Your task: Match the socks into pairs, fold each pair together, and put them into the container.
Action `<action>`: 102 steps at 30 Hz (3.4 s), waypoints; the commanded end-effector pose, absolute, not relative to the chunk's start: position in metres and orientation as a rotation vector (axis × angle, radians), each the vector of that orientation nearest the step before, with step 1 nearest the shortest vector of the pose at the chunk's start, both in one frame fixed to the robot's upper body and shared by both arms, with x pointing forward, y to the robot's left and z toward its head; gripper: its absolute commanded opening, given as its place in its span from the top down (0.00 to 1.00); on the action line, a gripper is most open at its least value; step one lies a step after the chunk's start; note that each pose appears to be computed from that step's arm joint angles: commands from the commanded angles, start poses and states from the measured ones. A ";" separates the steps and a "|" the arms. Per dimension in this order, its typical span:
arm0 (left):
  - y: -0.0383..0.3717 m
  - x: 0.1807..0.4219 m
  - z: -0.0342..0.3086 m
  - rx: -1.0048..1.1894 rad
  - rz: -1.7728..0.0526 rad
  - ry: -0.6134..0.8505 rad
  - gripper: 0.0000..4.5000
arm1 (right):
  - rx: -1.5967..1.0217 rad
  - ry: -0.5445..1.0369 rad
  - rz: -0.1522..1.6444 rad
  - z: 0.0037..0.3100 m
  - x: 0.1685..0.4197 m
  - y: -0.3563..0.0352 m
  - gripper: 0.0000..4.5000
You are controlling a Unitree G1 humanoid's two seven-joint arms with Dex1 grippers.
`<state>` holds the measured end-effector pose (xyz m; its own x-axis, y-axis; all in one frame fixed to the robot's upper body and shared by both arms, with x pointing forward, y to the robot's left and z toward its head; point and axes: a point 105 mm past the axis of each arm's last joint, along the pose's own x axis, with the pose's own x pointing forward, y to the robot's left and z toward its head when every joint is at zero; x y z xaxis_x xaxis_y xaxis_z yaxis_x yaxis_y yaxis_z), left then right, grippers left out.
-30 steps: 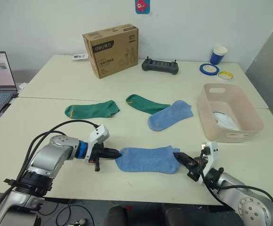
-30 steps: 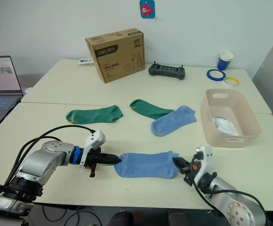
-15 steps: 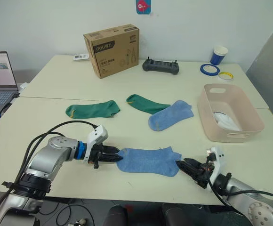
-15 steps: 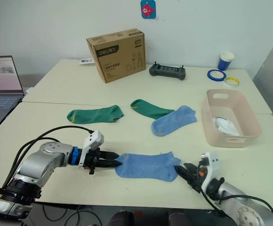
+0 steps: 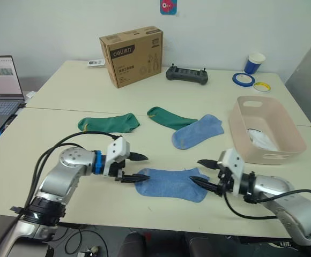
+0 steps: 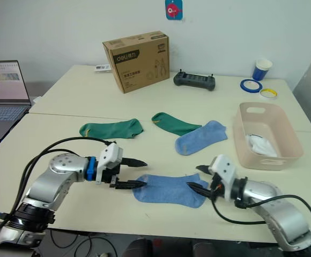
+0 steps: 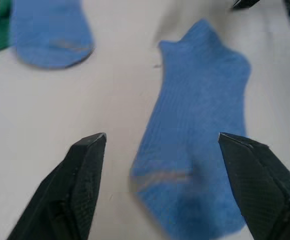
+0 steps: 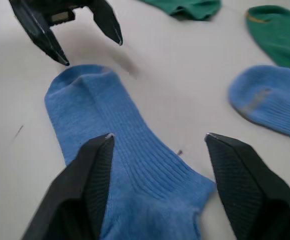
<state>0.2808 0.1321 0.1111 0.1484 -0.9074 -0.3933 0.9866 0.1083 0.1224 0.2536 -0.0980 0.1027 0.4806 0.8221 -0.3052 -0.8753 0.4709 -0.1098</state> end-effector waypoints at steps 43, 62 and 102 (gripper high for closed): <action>0.082 0.346 0.122 0.405 -1.262 0.028 0.43 | -0.178 0.086 0.675 0.124 0.275 -0.146 0.02; 0.020 0.397 0.089 0.584 -1.123 0.113 0.15 | -0.173 0.091 0.554 0.120 0.280 -0.151 0.00; 0.071 0.253 0.135 0.476 -1.565 0.340 1.00 | -0.140 0.110 0.493 0.136 0.307 -0.179 0.00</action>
